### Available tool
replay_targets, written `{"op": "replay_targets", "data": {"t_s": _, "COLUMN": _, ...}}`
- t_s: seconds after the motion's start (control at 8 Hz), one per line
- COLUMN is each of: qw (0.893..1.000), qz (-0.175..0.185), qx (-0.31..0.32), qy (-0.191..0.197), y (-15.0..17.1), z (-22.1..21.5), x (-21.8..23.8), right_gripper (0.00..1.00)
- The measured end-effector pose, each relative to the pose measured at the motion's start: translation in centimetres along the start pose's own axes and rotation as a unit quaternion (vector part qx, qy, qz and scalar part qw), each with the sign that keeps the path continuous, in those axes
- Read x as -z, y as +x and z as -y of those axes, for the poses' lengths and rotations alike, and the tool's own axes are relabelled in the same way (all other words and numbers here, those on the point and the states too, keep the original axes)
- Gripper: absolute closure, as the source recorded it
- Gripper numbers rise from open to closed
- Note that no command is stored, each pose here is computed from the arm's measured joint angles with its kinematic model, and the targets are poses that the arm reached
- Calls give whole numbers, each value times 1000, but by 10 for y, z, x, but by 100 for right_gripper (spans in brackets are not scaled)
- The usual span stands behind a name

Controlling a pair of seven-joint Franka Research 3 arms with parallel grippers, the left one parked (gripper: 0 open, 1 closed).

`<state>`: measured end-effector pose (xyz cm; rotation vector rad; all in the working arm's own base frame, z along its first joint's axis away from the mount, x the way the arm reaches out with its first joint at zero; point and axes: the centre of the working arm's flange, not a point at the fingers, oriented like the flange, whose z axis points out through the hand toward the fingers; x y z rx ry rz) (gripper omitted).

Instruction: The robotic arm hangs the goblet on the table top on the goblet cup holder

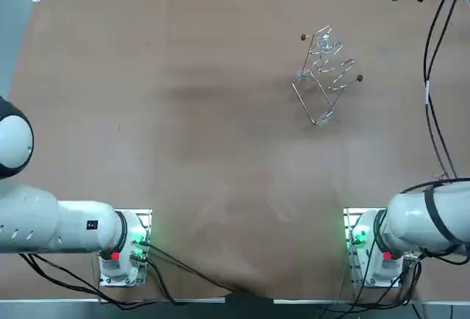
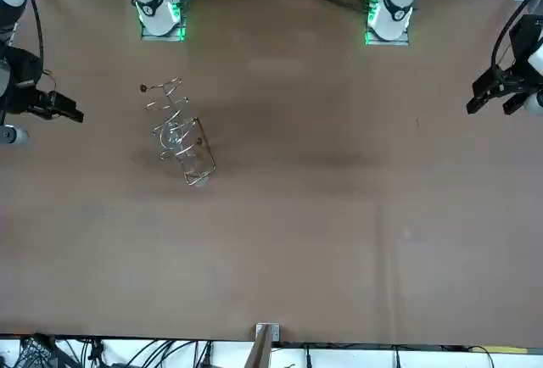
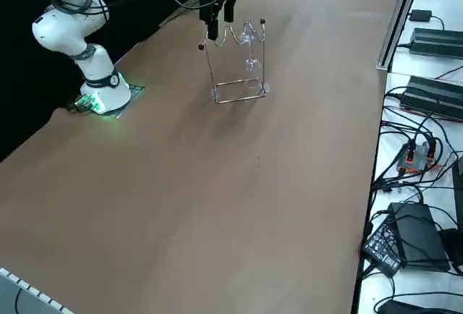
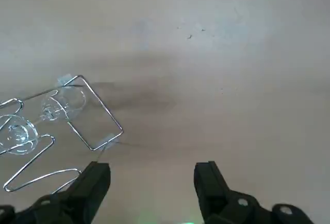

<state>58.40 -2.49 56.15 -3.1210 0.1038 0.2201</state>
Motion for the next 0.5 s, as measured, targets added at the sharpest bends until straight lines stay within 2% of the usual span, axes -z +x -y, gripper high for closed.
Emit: {"op": "replay_targets", "data": {"t_s": 0.5, "qw": 1000, "qz": 2, "qx": 13, "qy": -11, "y": -1, "z": -2, "x": 0, "right_gripper": 0}}
